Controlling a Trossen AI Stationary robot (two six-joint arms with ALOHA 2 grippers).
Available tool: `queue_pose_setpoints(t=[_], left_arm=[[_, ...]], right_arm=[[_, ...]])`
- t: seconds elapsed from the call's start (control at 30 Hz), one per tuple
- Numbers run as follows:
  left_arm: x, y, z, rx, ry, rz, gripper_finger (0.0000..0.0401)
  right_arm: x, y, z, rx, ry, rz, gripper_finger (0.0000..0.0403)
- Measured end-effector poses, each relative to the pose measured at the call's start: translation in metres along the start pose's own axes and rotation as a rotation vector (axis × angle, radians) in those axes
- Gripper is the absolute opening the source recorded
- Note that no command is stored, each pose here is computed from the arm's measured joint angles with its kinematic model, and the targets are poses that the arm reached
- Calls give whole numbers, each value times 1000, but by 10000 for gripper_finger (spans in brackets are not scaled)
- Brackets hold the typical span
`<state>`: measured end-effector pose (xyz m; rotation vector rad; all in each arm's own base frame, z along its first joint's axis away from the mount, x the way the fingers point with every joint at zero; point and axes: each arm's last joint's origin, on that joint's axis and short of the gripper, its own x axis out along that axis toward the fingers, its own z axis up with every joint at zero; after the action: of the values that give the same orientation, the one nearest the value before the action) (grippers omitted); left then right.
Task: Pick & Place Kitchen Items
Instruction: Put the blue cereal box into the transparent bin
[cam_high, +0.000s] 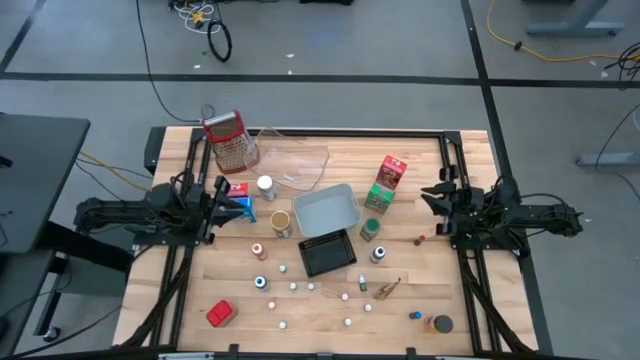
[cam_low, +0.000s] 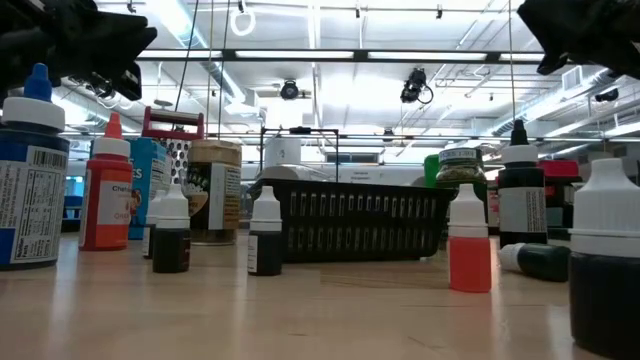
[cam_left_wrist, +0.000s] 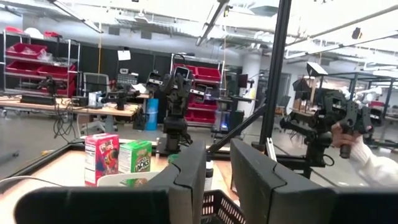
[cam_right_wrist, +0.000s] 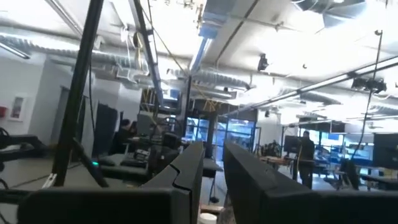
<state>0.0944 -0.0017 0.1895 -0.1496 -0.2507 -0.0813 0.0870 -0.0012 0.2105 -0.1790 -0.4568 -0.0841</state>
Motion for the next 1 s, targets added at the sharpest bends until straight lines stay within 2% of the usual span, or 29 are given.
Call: queue_pose_setpoints(t=[0.2, 0.3, 0.53, 0.67, 0.83, 1.0], left_arm=[[0, 0, 2, -11, -21, 12, 85], [0, 0, 6, -9, -60, 23, 92], [2, -1, 18, 44, -72, 46, 152], [6, -2, 25, 29, -47, 49, 181], [15, -3, 34, 43, 22, 62, 189], [24, -5, 54, 70, 43, 79, 183]], right_arm=[[0, 3, 0, 26, -10, 102, 78], [0, 4, 0, 27, -18, 148, 94], [0, 4, 0, 60, -17, 137, 166], [0, 4, 0, 79, -17, 140, 194], [-1, 6, 1, 79, -27, 207, 203], [-1, 6, 1, 64, -34, 211, 201]])
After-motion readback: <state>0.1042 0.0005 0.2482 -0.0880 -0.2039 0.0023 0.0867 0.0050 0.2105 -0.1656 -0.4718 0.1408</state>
